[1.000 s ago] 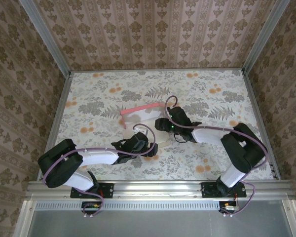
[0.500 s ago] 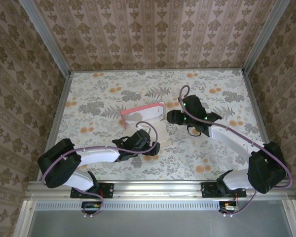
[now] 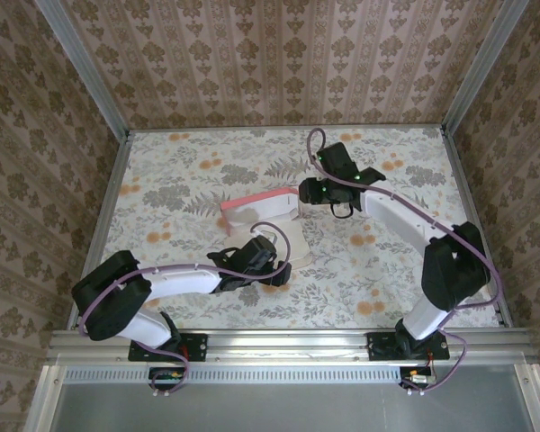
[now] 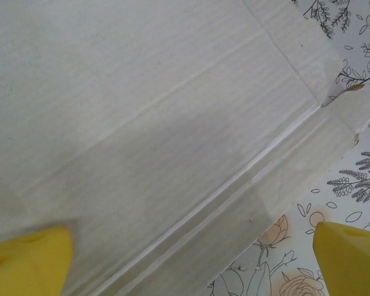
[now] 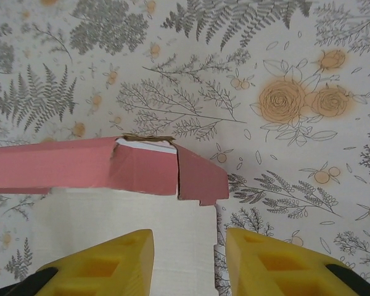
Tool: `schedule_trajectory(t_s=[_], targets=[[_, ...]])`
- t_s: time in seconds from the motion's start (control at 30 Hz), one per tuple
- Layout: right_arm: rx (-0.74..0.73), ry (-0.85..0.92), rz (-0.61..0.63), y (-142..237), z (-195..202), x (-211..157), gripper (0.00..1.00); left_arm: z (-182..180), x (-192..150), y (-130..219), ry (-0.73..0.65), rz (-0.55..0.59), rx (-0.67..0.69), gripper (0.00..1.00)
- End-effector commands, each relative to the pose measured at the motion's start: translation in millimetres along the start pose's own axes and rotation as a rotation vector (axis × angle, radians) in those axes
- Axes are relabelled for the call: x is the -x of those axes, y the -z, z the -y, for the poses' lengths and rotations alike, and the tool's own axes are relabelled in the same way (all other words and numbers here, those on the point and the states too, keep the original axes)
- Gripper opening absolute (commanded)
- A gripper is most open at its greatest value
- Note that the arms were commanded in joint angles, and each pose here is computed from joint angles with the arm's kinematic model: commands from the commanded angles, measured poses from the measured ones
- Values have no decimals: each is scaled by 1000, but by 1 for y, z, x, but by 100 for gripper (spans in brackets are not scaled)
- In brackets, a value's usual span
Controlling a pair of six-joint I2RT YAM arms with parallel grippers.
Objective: Fold the paper box
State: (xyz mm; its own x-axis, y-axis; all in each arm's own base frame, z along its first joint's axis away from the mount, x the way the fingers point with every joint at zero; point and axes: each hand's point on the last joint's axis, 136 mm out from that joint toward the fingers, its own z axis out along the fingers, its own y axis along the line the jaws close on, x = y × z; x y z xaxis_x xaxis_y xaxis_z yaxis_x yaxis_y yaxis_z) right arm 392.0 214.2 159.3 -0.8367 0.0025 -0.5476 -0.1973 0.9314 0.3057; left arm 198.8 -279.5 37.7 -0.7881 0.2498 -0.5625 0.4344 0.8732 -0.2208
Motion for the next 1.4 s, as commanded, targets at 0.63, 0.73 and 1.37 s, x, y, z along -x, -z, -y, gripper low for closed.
schedule_trajectory(t_s=[0.63, 0.73, 1.37], targets=[[33, 20, -41, -24, -10, 11, 32, -15, -13, 1, 4, -46, 54, 100], [31, 25, -44, -27, -10, 13, 31, -16, -15, 1, 3, -51, 58, 100], [0, 111, -86, -30, -22, -8, 5, -17, -19, -6, 11, -72, 62, 100]])
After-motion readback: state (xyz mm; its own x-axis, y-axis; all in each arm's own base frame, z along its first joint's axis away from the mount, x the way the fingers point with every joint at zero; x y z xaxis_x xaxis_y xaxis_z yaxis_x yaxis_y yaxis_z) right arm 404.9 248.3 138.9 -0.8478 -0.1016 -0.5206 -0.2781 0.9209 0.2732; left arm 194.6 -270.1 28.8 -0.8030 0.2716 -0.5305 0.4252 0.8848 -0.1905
